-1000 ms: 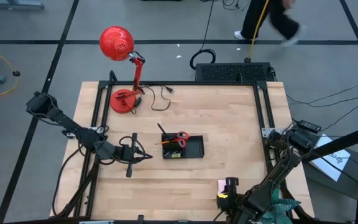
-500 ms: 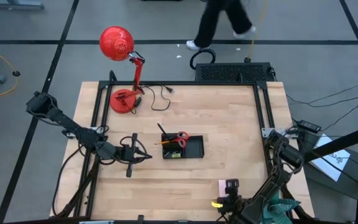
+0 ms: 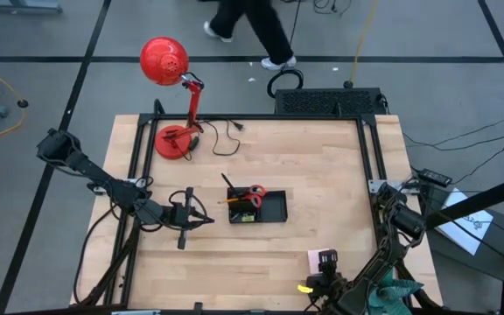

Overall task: Pick and place office supplies into organizer
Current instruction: Put the sticky notes into the right section of the desk organizer

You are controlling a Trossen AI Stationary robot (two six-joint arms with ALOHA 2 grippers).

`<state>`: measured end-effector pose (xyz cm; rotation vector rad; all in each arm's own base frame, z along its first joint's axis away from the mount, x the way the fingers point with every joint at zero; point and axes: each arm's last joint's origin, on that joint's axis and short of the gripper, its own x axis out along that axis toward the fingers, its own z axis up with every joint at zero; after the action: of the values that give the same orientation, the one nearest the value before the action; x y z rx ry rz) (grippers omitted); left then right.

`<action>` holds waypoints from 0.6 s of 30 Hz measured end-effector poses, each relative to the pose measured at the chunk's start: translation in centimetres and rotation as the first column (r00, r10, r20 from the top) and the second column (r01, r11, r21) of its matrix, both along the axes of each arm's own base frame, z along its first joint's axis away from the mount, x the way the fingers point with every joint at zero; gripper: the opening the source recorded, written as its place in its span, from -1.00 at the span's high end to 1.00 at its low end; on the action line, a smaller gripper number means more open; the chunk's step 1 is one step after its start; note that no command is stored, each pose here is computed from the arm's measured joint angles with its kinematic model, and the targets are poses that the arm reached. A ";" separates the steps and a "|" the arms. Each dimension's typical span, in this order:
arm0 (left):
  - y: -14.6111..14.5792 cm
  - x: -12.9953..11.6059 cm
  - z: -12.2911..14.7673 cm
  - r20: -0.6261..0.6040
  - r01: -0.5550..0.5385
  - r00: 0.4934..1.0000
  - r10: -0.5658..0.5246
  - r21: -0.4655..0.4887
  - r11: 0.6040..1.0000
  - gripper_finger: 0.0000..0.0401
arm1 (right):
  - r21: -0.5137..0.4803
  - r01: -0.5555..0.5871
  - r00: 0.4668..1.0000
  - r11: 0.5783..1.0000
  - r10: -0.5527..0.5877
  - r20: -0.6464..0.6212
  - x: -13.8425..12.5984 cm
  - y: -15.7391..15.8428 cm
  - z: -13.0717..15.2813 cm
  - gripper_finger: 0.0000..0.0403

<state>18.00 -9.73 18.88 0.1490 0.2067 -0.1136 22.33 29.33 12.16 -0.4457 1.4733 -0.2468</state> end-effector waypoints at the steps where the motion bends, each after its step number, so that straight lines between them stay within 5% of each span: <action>1: 0.0 0.0 0.0 0.000 0.000 1.000 0.000 0.000 1.000 0.97 | -0.008 -0.002 1.000 1.000 0.002 -0.001 0.0 0.0 -0.3 0.33; 10: 0.0 0.0 0.0 0.000 0.000 1.000 0.000 0.000 1.000 0.97 | -0.023 0.012 0.999 1.000 -0.011 0.036 -0.3 0.4 -0.9 0.95; 18: 0.0 0.0 0.0 -0.001 -0.002 1.000 0.002 -0.010 1.000 0.97 | -0.060 0.017 0.997 0.998 -0.012 0.071 -0.7 0.5 -0.9 0.99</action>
<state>18.00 -9.73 18.88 0.1388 0.2074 -0.1123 21.68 29.80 11.26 -0.4707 1.4032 -0.3165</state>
